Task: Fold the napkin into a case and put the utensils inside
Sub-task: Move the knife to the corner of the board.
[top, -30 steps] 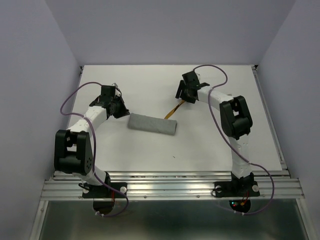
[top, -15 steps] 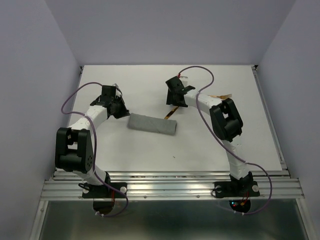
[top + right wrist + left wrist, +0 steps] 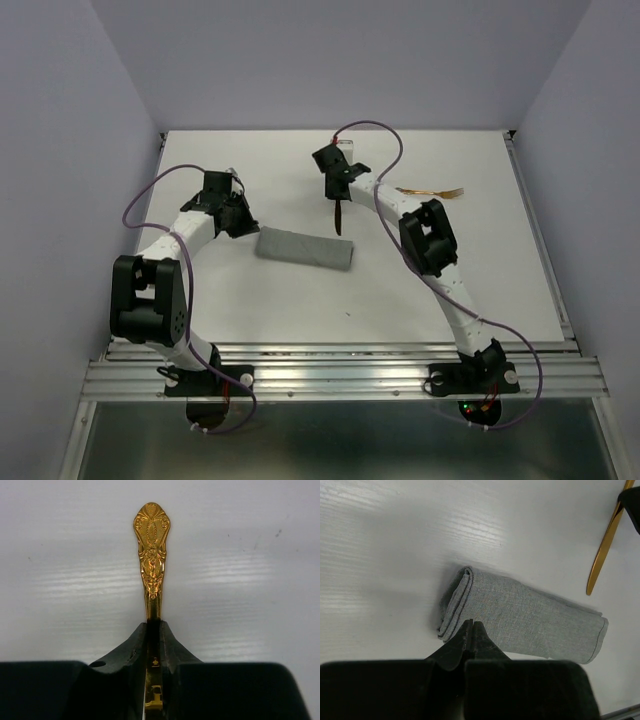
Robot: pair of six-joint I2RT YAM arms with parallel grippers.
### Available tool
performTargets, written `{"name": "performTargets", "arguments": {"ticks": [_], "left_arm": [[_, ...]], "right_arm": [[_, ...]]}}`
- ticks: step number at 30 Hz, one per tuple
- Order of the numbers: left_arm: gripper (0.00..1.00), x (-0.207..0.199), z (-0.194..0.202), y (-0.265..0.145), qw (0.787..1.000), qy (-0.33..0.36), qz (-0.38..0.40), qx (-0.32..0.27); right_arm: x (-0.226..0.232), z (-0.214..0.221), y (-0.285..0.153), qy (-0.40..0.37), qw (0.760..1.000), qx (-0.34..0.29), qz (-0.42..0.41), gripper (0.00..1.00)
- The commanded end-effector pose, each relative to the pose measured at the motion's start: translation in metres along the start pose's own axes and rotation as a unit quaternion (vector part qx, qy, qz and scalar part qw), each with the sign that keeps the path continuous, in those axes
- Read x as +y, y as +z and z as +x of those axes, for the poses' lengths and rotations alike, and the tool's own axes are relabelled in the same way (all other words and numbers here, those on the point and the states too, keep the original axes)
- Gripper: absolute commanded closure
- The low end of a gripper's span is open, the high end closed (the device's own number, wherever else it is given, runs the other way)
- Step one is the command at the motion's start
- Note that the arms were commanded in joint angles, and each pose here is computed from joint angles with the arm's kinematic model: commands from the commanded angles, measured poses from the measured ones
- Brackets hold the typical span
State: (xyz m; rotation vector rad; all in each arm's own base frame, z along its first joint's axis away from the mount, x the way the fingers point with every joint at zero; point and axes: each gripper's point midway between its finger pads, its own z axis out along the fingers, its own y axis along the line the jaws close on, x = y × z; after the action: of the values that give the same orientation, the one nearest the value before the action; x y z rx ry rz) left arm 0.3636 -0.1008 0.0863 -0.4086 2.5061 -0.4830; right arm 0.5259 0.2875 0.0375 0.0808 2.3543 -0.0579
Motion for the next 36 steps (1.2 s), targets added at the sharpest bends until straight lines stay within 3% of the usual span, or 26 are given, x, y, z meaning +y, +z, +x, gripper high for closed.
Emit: {"name": "performTargets", "arguments": {"ticks": [1,6,11,19,31,35,36], "left_arm": [[1.0,-0.011,-0.011,-0.013,1.0,0.014,0.016,-0.021],[1.0,-0.013,-0.013,-0.019,0.999,0.016,0.018,-0.027],[1.0,-0.014,-0.013,-0.018,0.999,0.017,0.02,-0.025],[1.0,-0.015,-0.016,-0.016,0.999,0.018,0.021,-0.024],[1.0,-0.01,-0.009,-0.005,1.0,0.012,0.014,-0.005],[1.0,-0.011,-0.01,-0.004,1.0,0.013,0.014,-0.006],[1.0,-0.008,-0.009,-0.003,1.0,0.013,0.009,-0.005]], "right_arm": [[-0.002,-0.003,0.034,-0.033,0.999,0.015,-0.031,0.86],[-0.005,-0.017,0.038,-0.032,0.995,0.01,-0.096,0.88],[-0.02,-0.01,0.011,-0.088,0.988,0.012,-0.125,0.88],[-0.07,0.07,-0.023,-0.181,0.972,0.09,-0.121,0.85],[-0.132,0.131,-0.1,-0.157,0.974,0.127,-0.101,0.78],[-0.141,0.148,-0.113,-0.129,0.977,0.147,-0.084,0.51],[-0.144,0.15,-0.116,-0.128,0.977,0.151,-0.08,0.48]]}}
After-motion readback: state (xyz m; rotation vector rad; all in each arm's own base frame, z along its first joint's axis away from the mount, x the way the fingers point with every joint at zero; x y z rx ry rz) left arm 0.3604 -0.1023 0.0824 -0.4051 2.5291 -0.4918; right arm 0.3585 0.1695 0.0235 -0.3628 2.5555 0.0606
